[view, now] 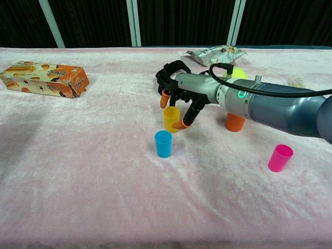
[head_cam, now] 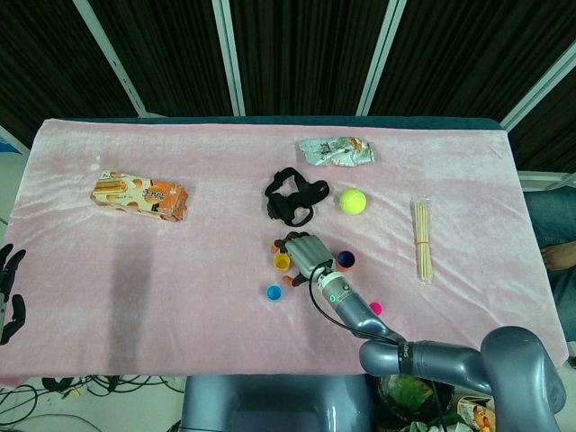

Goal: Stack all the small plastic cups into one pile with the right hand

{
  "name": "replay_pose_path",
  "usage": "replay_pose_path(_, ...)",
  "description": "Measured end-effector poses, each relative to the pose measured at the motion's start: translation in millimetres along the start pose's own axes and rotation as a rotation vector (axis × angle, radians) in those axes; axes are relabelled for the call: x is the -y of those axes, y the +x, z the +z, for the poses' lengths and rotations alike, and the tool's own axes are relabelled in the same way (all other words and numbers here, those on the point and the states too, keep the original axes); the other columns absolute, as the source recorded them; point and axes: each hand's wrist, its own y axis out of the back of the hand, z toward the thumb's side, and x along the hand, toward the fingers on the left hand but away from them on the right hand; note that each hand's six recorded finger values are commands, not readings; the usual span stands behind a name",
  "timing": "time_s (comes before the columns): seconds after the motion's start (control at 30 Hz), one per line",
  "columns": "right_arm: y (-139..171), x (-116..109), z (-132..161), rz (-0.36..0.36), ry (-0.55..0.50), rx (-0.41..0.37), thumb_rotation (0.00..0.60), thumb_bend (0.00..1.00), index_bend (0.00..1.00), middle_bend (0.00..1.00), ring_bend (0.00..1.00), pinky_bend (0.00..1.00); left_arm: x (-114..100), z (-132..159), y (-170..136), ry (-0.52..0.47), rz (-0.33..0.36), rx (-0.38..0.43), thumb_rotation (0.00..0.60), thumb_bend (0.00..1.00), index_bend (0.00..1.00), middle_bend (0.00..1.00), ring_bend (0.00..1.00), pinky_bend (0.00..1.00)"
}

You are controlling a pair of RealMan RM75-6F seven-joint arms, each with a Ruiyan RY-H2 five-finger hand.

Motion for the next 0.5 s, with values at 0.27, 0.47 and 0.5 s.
replay_pose_path(0.27, -4.7, 4.1, -0.6, -0.027, -0.013, -0.002, 0.6, 0.3, 0.53, 0.49, 0.27, 0.21, -0.5, -1.2, 0.3, 0.001, 0.002, -0.004, 0.6, 0.7, 0.06, 0.01, 0.0, 0.03)
replay_pose_path(0.47, -3.4, -0.5, -0.9, -0.051, -0.021, -0.008, 0.6, 0.31, 0.54, 0.49, 0.27, 0.21, 0.3, -0.7, 0.2, 0.003, -0.001, -0.001, 0.6, 0.7, 0.06, 0.01, 0.0, 0.03)
replay_pose_path(0.5, -2.7, -4.2, -1.5, -0.059, -0.023, -0.009, 0.6, 0.31, 0.54, 0.49, 0.27, 0.21, 0.2, -0.6, 0.2, 0.003, -0.001, -0.001, 0.6, 0.7, 0.06, 0.01, 0.0, 0.03)
